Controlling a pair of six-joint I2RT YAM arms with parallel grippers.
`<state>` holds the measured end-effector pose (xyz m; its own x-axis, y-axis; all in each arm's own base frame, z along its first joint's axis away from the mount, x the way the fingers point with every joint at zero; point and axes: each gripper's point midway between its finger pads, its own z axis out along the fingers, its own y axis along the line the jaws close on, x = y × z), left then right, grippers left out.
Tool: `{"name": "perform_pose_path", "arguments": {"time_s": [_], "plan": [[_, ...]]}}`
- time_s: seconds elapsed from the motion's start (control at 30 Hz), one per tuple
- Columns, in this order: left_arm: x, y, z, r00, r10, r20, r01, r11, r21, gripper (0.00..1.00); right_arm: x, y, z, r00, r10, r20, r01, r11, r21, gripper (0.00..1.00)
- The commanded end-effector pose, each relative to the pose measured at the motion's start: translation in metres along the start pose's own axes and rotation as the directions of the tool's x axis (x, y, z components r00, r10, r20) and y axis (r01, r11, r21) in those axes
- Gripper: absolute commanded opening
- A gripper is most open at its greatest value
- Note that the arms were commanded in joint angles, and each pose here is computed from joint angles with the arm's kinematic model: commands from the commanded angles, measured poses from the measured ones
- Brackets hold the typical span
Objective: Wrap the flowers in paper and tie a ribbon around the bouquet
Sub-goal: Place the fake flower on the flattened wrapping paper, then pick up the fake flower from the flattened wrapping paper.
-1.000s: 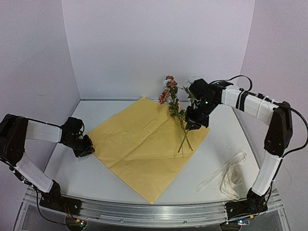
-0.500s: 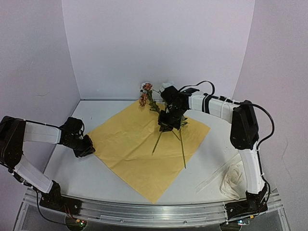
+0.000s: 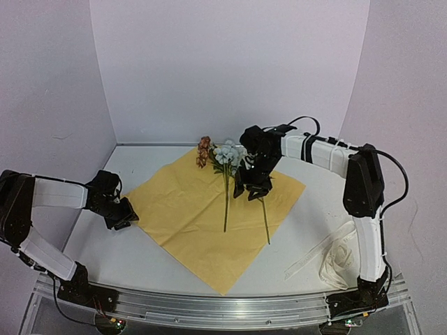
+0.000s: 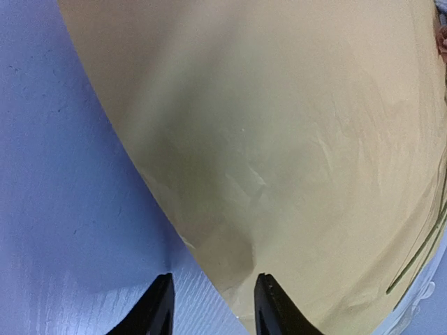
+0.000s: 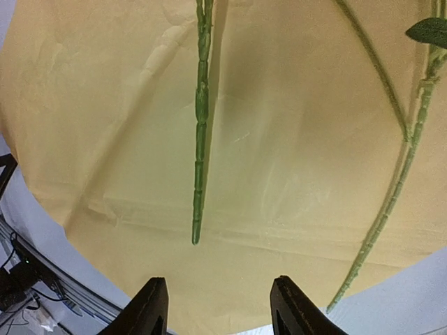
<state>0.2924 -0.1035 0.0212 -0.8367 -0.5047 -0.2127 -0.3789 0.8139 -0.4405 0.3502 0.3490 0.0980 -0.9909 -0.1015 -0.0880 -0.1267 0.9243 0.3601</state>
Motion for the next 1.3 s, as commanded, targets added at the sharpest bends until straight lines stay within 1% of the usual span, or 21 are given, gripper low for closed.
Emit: {"name": "perform_pose_path", "arguments": {"time_s": [0.0, 0.07, 0.13, 0.23, 0.3, 0.4, 0.5, 0.53, 0.63, 0.77, 0.83, 0.93, 1.03, 1.13, 1.27], "plan": [[-0.024, -0.02, -0.03, 0.993, 0.066, 0.1, -0.068, 0.998, 0.013, 0.47, -0.01, -0.03, -0.044, 0.997, -0.063, 0.052, 0.06, 0.997, 0.05, 0.54], [-0.03, -0.028, -0.044, 0.986, 0.101, 0.131, -0.101, 0.995, -0.002, 0.56, -0.015, -0.047, -0.044, 0.997, -0.051, 0.052, 0.047, 0.996, 0.073, 0.56], [-0.04, -0.043, -0.06, 0.973, 0.142, 0.184, -0.14, 0.99, -0.024, 0.65, -0.021, -0.059, -0.042, 0.999, -0.012, 0.046, 0.009, 0.998, 0.066, 0.53], [-0.04, -0.077, -0.07, 0.951, 0.218, 0.218, -0.217, 0.976, -0.029, 0.71, -0.032, -0.077, -0.034, 0.999, 0.03, 0.044, -0.033, 0.997, 0.073, 0.54], [-0.039, -0.102, -0.067, 0.942, 0.253, 0.221, -0.259, 0.966, -0.001, 0.72, -0.044, -0.085, -0.028, 0.997, 0.047, 0.061, -0.051, 0.996, 0.07, 0.55], [-0.033, -0.154, -0.054, 0.924, 0.321, 0.209, -0.341, 0.938, 0.068, 0.73, -0.071, -0.1, -0.013, 0.99, 0.081, 0.117, -0.091, 0.992, 0.088, 0.57], [-0.014, -0.197, -0.025, 0.898, 0.41, 0.159, -0.429, 0.897, 0.106, 0.73, -0.099, -0.109, -0.005, 0.977, 0.123, 0.176, -0.141, 0.986, 0.092, 0.62], [-0.01, -0.217, -0.021, 0.888, 0.433, 0.154, -0.453, 0.88, 0.138, 0.73, -0.106, -0.111, 0.004, 0.974, 0.142, 0.178, -0.16, 0.983, 0.09, 0.62], [0.0, -0.257, 0.004, 0.856, 0.499, 0.136, -0.516, 0.837, 0.179, 0.73, -0.121, -0.109, 0.02, 0.965, 0.185, 0.187, -0.201, 0.977, 0.067, 0.63], [0.013, -0.293, 0.038, 0.806, 0.579, 0.12, -0.59, 0.776, 0.22, 0.73, -0.122, -0.112, 0.035, 0.955, 0.241, 0.173, -0.254, 0.965, 0.06, 0.62], [0.02, -0.31, 0.049, 0.787, 0.606, 0.118, -0.614, 0.748, 0.253, 0.73, -0.116, -0.112, 0.042, 0.953, 0.269, 0.141, -0.278, 0.96, 0.046, 0.55], [0.023, -0.323, 0.067, 0.766, 0.63, 0.124, -0.638, 0.723, 0.265, 0.73, -0.093, -0.116, 0.049, 0.951, 0.3, 0.078, -0.304, 0.951, 0.051, 0.36], [0.021, -0.335, 0.085, 0.755, 0.643, 0.133, -0.652, 0.711, 0.262, 0.72, -0.072, -0.119, 0.048, 0.95, 0.307, 0.056, -0.309, 0.95, 0.048, 0.21], [0.022, -0.345, 0.099, 0.738, 0.661, 0.138, -0.67, 0.693, 0.266, 0.71, -0.06, -0.113, 0.038, 0.954, 0.298, 0.041, -0.299, 0.954, 0.014, 0.11], [0.026, -0.354, 0.115, 0.724, 0.677, 0.137, -0.685, 0.68, 0.26, 0.66, -0.053, -0.104, 0.029, 0.952, 0.306, 0.016, -0.305, 0.952, -0.03, 0.05]]}}
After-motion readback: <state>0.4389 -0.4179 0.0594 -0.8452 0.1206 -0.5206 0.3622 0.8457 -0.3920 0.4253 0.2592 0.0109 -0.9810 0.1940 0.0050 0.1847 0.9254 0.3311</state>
